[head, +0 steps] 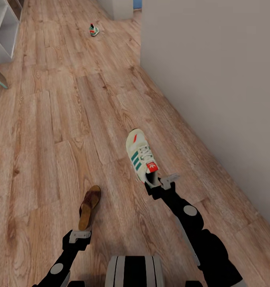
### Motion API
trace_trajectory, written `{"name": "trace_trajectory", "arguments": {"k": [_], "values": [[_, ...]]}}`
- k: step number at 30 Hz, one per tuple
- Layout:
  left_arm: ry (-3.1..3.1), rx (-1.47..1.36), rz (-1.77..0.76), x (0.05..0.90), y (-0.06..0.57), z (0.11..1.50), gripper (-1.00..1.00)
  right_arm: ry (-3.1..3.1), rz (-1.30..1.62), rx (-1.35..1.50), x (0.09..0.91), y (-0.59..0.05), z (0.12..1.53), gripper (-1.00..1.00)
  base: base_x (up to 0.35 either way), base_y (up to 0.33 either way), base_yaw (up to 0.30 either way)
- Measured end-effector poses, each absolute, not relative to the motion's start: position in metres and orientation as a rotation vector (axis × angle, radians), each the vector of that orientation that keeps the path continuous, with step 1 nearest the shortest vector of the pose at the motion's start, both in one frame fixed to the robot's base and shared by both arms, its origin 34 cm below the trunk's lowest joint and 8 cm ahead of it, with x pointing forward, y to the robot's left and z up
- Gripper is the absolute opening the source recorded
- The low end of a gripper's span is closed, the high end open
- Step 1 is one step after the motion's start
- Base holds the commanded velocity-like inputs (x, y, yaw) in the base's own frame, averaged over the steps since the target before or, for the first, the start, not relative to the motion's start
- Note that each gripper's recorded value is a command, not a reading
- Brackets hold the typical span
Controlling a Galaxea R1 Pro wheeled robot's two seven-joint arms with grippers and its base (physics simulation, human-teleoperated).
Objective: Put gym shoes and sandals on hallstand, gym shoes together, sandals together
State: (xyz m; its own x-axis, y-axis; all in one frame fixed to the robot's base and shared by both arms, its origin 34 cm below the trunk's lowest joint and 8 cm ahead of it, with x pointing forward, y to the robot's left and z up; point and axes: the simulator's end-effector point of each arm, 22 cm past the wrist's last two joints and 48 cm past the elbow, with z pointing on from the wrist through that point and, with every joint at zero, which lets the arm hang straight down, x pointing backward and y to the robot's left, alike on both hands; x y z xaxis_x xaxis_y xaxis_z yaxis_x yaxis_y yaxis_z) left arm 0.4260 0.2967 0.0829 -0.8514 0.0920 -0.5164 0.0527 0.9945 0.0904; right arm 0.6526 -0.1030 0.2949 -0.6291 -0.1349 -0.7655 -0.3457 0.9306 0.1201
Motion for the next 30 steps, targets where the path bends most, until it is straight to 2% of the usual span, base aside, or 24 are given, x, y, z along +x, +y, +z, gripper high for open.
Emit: {"name": "trace_trajectory", "arguments": {"k": [6,30], "values": [[2.59,0.102,0.096,0.427,0.296,0.083,1.0,2.275,0.298,-0.293,0.657,-0.12,0.295,-1.0,0.061,0.0,0.0],[2.583,0.096,0.094,0.43,0.294,0.084,1.0,2.281,0.307,-0.295,0.655,-0.116,0.295,-1.0,0.054,0.0,0.0]]}}
